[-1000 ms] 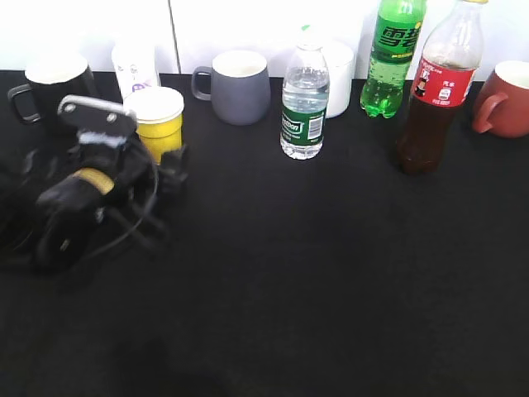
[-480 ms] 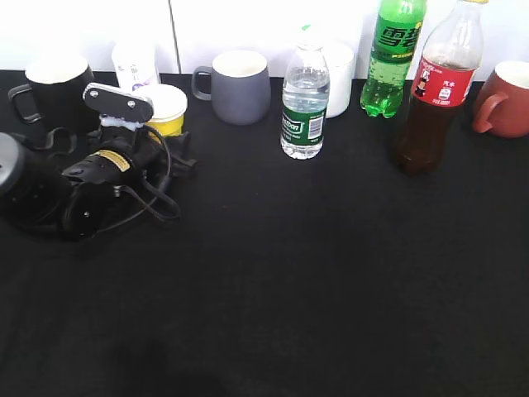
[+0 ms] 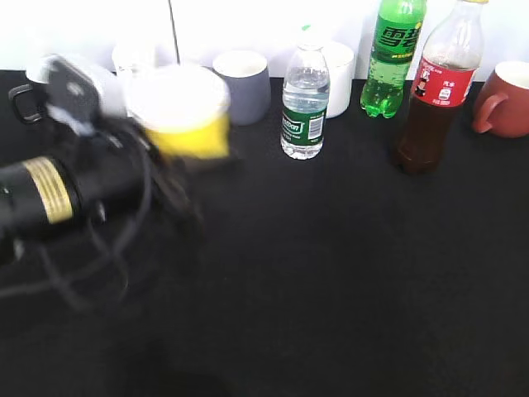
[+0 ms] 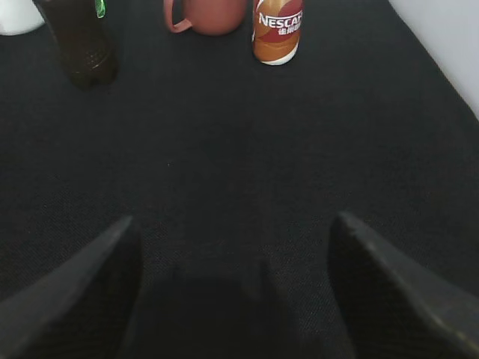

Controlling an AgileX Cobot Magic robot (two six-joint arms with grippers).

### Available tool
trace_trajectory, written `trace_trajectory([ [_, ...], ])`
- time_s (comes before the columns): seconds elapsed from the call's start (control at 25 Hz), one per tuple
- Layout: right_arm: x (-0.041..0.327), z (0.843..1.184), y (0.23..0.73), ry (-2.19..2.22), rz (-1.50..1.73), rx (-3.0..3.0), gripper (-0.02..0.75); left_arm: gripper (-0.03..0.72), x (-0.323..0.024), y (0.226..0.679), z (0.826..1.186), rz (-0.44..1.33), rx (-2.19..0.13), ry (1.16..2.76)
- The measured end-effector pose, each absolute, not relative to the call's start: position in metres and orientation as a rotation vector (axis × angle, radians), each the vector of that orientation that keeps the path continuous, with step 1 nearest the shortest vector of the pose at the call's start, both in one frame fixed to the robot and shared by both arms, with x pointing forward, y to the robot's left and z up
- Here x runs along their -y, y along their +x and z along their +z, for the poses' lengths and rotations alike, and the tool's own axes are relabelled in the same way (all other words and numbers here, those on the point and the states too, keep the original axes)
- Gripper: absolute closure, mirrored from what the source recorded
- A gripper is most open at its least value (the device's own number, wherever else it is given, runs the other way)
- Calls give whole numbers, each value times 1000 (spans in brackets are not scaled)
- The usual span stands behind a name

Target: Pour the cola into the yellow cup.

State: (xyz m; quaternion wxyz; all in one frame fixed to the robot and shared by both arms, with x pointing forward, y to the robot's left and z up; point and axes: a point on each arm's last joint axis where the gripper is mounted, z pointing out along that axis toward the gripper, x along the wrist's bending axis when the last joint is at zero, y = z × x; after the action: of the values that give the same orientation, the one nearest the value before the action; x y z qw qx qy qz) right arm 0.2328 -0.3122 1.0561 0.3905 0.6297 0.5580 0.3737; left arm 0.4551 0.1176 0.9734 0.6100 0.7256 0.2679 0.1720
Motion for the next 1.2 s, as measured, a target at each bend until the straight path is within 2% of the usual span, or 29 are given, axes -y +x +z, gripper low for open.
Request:
trace_trajectory([
  [0.08, 312, 1056, 233, 1600, 950, -1418, 153, 249, -112, 446, 972, 327, -502, 1719],
  [0.28, 311, 1064, 241, 1592, 958, -1423, 153, 249, -107, 440, 980, 293, -399, 1662],
  [0.44, 301, 1097, 304, 1379, 1093, -1364, 153, 249, -106, 439, 980, 287, -374, 1668],
  [0.56, 291, 1096, 369, 1285, 1170, -1363, 153, 249, -106, 438, 980, 286, -371, 1669],
  [0.72, 279, 1030, 420, 1250, 1240, -1420, 153, 249, -106, 438, 979, 286, -370, 1670],
  [0.92, 258, 973, 465, 1157, 1372, -1582, 150, 249, -106, 438, 979, 286, -370, 1670],
  [0.96, 256, 961, 471, 1180, 1388, -1602, 127, 249, -106, 438, 979, 286, -370, 1670],
  [1.04, 253, 948, 485, 1215, 1385, -1641, 73, 249, -106, 438, 979, 286, -370, 1670],
  [1.2, 250, 945, 520, 1201, 1395, -1633, 68, 250, -106, 438, 979, 286, -370, 1670],
])
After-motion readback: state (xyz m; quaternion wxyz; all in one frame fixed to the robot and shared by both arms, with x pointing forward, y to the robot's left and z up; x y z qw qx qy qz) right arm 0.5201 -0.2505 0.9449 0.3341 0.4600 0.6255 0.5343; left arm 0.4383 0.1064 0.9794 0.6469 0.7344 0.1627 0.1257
